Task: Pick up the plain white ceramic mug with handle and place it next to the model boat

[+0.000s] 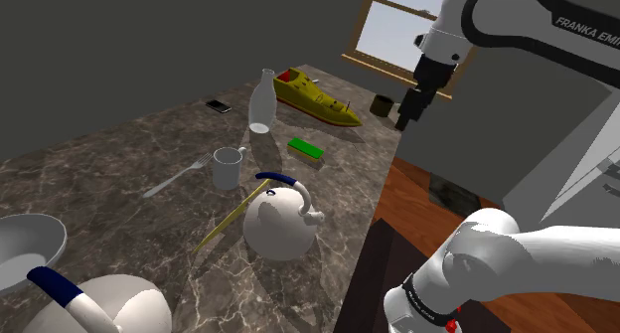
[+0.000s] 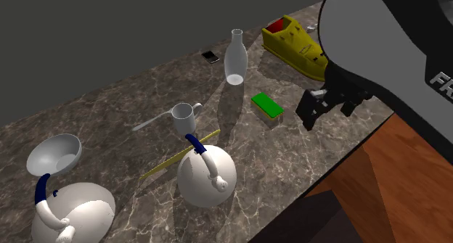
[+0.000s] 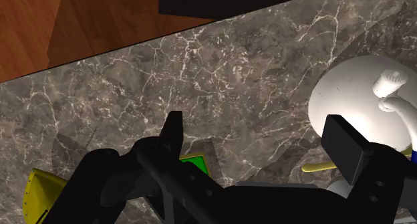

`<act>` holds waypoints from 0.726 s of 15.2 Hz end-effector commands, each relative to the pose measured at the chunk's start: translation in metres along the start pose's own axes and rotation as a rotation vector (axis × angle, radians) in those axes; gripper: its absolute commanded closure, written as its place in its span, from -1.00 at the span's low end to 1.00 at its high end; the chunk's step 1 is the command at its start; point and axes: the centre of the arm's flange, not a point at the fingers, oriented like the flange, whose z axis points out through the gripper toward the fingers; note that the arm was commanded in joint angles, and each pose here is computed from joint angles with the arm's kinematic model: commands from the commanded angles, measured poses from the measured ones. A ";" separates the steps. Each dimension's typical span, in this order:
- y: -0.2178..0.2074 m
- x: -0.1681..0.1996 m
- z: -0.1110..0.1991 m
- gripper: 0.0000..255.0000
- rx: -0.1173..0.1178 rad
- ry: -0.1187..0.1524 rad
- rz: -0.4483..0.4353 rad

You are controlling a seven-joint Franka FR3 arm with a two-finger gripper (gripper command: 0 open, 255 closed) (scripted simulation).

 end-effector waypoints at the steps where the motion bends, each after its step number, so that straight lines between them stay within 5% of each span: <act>1: 0.000 0.000 0.000 -1.00 0.000 0.000 0.000; 11: -0.084 0.082 0.051 -1.00 0.012 0.024 0.030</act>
